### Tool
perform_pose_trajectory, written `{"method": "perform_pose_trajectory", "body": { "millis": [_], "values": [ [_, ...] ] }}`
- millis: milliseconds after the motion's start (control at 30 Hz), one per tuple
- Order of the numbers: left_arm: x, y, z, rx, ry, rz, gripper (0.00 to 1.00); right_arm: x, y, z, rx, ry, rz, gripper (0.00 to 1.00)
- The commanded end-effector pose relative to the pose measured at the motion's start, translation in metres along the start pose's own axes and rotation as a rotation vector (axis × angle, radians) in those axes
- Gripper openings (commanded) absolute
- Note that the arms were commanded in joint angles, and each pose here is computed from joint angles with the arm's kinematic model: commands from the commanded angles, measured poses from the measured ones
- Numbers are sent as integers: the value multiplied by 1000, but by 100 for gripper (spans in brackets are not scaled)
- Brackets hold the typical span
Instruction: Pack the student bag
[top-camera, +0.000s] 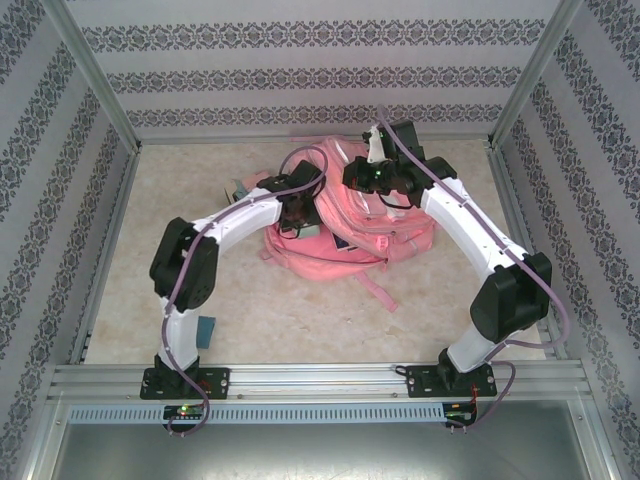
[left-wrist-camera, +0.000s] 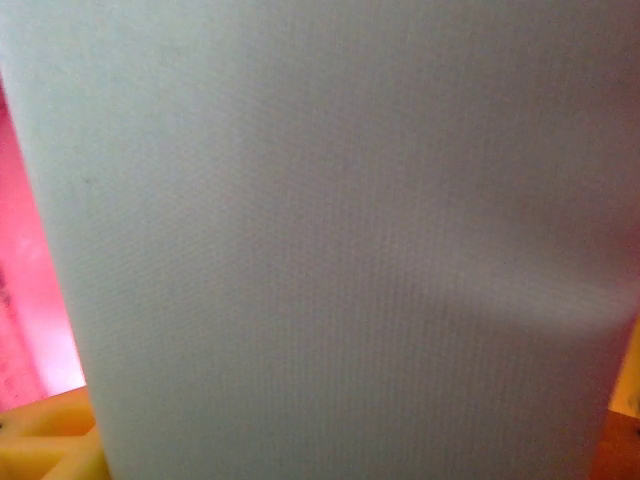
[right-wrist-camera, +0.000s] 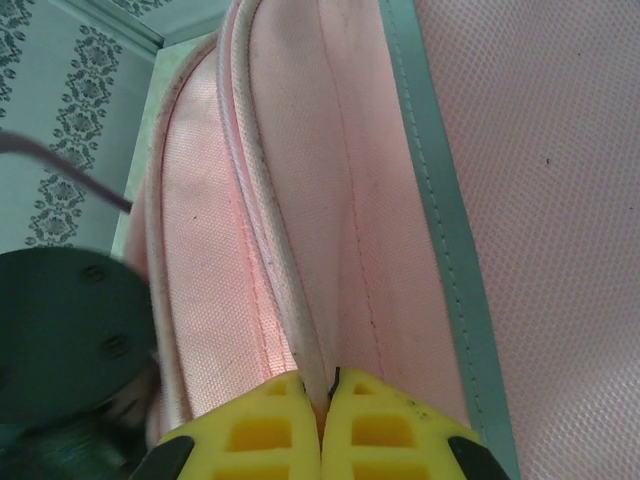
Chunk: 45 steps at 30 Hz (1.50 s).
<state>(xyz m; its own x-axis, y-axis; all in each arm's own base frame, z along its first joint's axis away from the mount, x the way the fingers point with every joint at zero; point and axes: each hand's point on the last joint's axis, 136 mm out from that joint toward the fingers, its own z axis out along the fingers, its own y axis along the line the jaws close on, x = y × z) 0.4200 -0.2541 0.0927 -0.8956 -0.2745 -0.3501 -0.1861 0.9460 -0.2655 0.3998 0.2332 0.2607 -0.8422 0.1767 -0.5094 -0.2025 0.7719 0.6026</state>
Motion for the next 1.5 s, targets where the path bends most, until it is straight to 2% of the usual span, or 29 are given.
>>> {"method": "perform_pose_trajectory", "body": {
  "millis": [0,133,333,433,700,867,1000,1100,1267,1367,1433,1467],
  "values": [
    [-11,-1,8,-53,-27,-15,67,-23,45,-40,-148,-112,-39,0],
    [-14,-3,26,-63,-5,-20,69,-21,44,-40,-147,-108,-36,0],
    [-7,-7,33,-46,29,-22,78,-19,38,-38,-132,-107,-32,0],
    [-8,-7,23,-38,21,-20,100,-18,34,-36,-126,-104,-26,0],
    [-24,-16,-23,40,-40,4,100,-19,30,-33,-120,-105,-20,0],
    [-39,-10,-34,73,-71,0,99,-21,29,-34,-121,-109,-19,0],
    [-50,-4,-31,132,-75,-40,93,-20,28,-33,-124,-101,-16,0],
    [-51,-4,-17,177,-50,-48,77,-19,27,-32,-123,-96,-13,0],
    [-35,10,10,134,16,-75,66,-20,28,-31,-128,-93,-13,0],
    [-26,16,23,129,40,-94,55,-21,29,-31,-131,-93,-14,0],
    [-23,9,29,173,56,-102,41,-21,29,-30,-131,-92,-13,0],
    [-23,4,31,200,56,-111,40,-22,29,-29,-133,-91,-13,0]
  ]
}}
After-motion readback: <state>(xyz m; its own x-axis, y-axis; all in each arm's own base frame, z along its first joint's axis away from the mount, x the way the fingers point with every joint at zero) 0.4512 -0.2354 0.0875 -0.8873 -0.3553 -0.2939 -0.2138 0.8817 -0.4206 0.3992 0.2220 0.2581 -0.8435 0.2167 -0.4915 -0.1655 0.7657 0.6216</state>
